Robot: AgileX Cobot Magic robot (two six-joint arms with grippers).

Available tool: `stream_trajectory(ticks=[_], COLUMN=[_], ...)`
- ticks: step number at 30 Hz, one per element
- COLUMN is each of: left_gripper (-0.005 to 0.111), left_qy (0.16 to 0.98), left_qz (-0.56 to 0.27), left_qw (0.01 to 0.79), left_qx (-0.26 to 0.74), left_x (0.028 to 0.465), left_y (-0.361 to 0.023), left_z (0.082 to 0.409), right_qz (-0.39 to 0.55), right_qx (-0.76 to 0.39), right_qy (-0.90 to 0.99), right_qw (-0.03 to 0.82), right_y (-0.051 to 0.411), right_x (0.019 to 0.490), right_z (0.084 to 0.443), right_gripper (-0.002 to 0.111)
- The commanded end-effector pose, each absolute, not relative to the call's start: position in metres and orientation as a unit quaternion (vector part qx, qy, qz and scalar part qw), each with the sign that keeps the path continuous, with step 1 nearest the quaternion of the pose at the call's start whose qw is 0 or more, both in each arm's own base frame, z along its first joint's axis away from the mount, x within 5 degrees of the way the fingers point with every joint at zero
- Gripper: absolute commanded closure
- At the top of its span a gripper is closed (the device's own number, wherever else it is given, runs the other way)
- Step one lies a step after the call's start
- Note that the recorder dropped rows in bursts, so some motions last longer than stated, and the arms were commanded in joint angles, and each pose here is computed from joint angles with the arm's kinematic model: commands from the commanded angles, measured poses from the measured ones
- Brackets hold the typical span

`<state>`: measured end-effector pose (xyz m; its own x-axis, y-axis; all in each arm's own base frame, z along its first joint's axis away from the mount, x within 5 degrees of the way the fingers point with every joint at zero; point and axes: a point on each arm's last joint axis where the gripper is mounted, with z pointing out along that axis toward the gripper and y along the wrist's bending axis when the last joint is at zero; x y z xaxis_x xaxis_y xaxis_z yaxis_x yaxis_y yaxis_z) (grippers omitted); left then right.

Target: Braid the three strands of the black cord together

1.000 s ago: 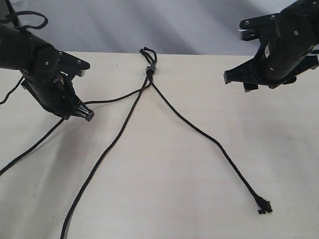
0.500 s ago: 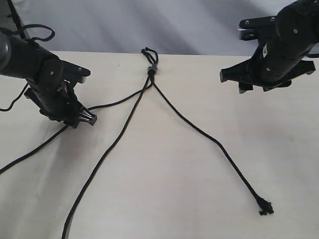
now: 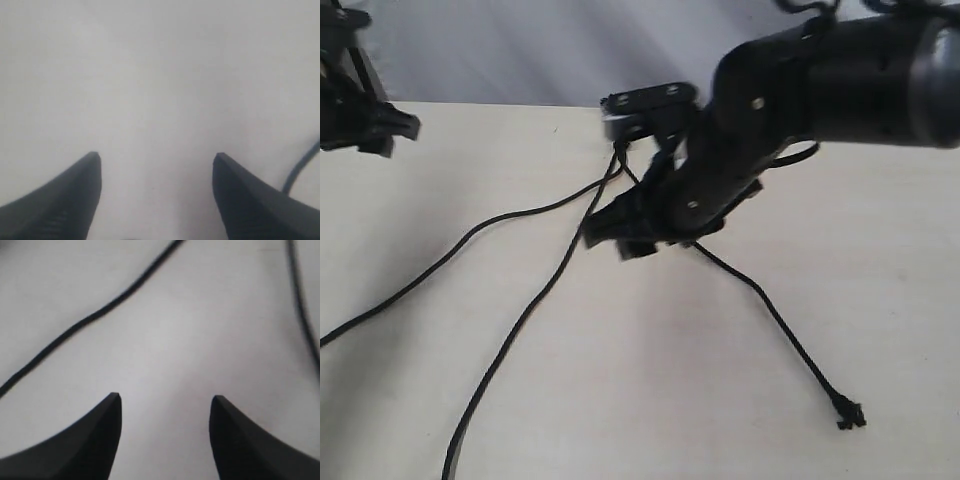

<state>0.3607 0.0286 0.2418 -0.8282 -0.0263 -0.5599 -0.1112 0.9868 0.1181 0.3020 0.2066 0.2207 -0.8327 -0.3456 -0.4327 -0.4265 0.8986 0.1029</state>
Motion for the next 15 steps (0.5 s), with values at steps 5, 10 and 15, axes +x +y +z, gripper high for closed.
stream_trajectory(ticks=[5, 10, 15], left_gripper=[0.046, 0.046, 0.046], left_qy=[0.943, 0.943, 0.943], left_qz=[0.075, 0.075, 0.075], left_qw=[0.314, 0.313, 0.313], left_qx=[-0.084, -0.084, -0.084], left_x=[0.342, 0.342, 0.342], left_y=[0.054, 0.054, 0.054], left_z=[0.258, 0.257, 0.257], right_qz=[0.097, 0.074, 0.060], right_qx=[-0.340, -0.356, -0.360], right_qy=[0.926, 0.928, 0.930], right_qw=[0.129, 0.077, 0.050], right_y=[0.329, 0.369, 0.388], right_x=[0.269, 0.267, 0.266], right_z=[0.182, 0.155, 0.136], right_gripper=[0.057, 0.057, 0.057])
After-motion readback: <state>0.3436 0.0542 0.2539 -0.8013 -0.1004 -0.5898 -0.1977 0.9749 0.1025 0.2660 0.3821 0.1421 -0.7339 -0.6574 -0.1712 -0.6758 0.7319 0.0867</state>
